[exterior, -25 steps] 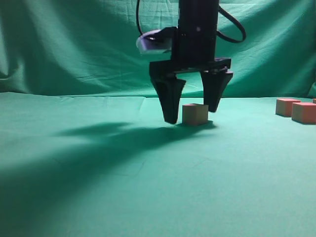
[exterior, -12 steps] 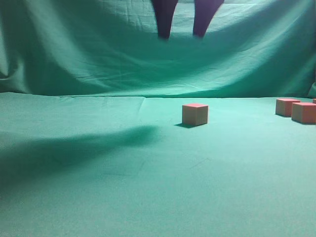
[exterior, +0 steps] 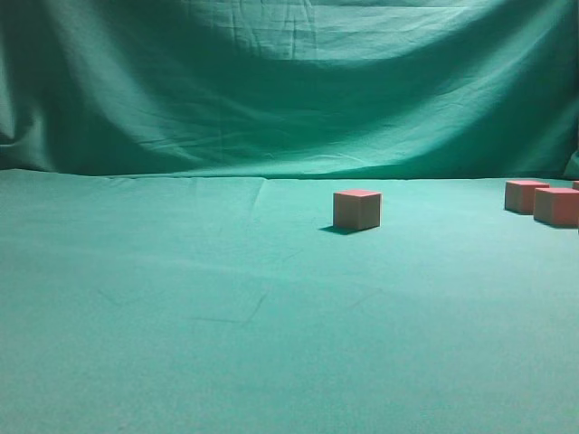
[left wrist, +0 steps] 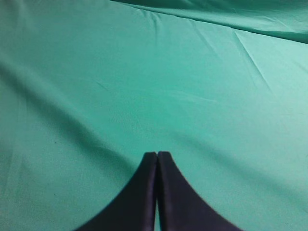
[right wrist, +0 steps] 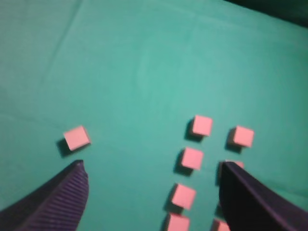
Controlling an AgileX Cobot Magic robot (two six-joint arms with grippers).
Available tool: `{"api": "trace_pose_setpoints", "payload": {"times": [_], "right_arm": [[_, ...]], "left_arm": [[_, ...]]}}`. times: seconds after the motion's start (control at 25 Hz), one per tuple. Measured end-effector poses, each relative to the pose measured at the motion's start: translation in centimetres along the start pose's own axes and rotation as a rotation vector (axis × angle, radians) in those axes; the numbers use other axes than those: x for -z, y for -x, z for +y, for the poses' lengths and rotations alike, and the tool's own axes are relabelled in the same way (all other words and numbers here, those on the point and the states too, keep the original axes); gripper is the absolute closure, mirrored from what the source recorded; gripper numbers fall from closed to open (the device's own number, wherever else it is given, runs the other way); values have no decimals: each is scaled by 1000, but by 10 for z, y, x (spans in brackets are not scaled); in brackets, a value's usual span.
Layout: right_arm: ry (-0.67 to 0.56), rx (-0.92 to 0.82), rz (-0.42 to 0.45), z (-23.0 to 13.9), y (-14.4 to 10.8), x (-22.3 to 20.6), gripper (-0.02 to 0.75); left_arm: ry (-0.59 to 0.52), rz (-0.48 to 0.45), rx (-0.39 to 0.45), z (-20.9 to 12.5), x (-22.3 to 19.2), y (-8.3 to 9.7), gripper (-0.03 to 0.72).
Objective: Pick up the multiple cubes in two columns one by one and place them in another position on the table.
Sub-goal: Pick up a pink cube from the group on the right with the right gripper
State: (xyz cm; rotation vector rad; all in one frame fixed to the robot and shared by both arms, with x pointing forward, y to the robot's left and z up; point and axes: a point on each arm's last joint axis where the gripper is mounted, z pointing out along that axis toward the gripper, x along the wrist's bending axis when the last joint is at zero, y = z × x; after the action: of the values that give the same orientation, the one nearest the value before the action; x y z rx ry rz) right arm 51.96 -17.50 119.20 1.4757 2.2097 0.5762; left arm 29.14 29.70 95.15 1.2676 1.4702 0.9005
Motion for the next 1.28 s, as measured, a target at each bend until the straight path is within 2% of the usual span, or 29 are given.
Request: {"api": "trace_pose_setpoints", "payload": {"times": [0.12,0.28,0.44,0.6,1.28], "right_arm": [[-61,-77,-50,-39,27,6,183],[-196,-166,-112,-94,51,-7,183],[-323,-246,-141,-143,60,-33,183],[-375,-276,-144,-174,62,-66,183],[-540,-311,-90,-190,70,-172,183]], "left_arm": [[0,0,0,0,0,0,688],[0,0,0,0,0,0,688],[0,0,0,0,0,0,688],[0,0,0,0,0,0,688],[0,0,0,0,0,0,688]]}}
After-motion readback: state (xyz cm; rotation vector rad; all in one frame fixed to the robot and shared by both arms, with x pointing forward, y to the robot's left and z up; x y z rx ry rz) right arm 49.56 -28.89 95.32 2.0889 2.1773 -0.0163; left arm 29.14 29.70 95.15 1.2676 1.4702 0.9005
